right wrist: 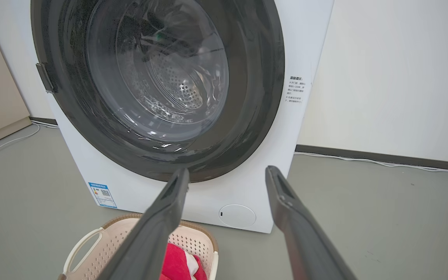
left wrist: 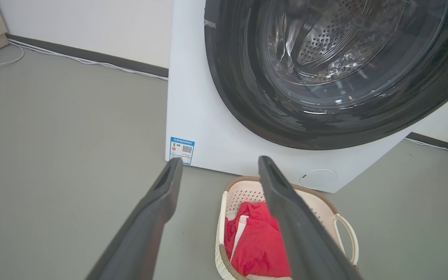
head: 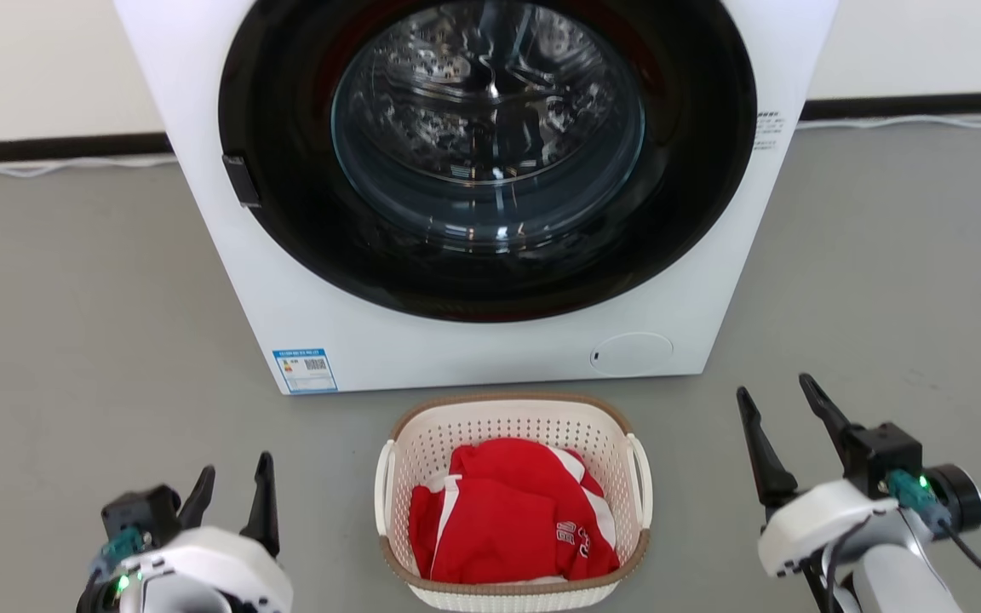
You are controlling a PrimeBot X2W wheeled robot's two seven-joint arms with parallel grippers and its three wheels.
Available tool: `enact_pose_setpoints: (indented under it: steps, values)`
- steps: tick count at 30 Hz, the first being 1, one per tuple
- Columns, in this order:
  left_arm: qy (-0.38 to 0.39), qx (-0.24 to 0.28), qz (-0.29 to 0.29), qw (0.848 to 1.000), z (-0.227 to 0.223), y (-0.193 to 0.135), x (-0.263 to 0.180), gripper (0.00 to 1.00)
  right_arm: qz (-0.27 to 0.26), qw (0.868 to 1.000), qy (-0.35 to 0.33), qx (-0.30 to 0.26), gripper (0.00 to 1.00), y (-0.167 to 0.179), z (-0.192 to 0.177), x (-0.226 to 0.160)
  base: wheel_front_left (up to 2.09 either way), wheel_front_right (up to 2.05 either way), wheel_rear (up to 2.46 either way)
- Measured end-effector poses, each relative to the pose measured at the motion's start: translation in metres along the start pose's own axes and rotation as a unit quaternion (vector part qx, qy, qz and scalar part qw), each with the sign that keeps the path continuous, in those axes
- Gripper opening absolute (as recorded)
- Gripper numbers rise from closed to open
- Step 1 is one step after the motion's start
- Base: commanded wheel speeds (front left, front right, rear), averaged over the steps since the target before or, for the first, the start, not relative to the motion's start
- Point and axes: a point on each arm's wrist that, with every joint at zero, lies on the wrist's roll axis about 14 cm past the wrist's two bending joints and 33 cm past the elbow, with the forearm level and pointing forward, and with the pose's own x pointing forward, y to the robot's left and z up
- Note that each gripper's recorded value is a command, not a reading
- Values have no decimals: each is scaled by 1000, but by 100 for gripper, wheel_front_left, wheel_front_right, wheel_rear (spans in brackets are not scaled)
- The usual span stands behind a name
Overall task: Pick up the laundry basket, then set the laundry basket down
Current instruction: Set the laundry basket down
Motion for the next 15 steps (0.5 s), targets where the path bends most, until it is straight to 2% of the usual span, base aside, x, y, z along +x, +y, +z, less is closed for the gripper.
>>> enact_pose_setpoints:
  steps: [15]
  values:
    - [-28,8,23,999,4,15,-36,100,-12,1000,-8,9,100,-3,-3,-30,0,0,0]
